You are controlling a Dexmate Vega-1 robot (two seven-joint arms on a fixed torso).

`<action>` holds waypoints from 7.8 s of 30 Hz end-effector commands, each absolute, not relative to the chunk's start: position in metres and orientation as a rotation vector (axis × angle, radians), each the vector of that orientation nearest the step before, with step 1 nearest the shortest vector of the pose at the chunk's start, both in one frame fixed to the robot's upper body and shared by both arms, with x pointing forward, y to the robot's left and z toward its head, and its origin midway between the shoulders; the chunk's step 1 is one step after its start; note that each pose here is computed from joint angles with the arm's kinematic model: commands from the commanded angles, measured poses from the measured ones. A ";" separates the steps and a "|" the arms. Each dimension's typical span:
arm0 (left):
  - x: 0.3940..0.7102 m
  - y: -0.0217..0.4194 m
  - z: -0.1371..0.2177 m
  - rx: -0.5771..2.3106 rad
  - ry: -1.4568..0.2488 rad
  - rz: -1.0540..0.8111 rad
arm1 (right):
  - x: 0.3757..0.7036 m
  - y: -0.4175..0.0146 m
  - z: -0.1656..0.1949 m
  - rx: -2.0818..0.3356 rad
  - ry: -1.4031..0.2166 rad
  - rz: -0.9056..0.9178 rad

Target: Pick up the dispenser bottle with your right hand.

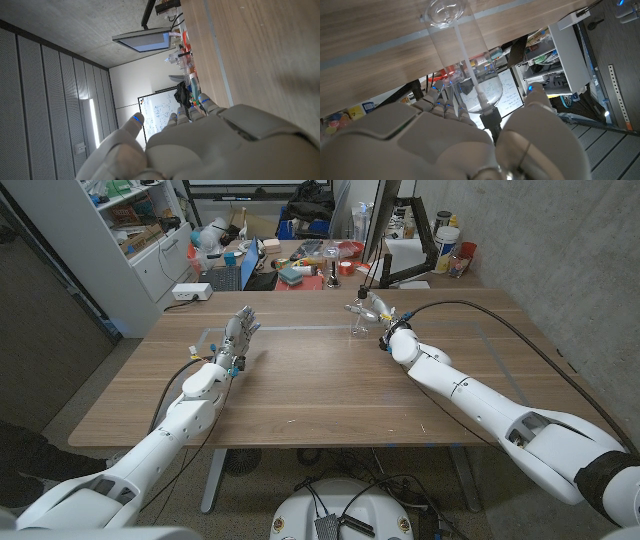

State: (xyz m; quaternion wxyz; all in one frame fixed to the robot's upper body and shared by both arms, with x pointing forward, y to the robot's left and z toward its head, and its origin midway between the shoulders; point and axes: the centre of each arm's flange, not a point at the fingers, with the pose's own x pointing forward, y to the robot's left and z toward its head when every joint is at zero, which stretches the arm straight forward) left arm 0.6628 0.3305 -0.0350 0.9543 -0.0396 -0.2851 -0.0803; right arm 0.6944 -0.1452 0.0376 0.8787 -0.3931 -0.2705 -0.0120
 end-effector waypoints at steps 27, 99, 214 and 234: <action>0.664 0.341 -0.037 -0.088 -0.572 -0.149 | 0.710 -0.133 0.036 -0.898 -0.510 -0.059; 0.675 0.350 -0.038 -0.092 -0.553 -0.146 | 0.719 -0.109 0.042 -0.780 -0.576 -0.062; 0.677 0.345 -0.038 -0.098 -0.557 -0.162 | 0.676 -0.116 0.092 -0.777 -0.892 -0.235; 0.677 0.348 -0.038 -0.100 -0.556 -0.157 | 0.671 -0.116 0.105 -0.756 -0.916 -0.234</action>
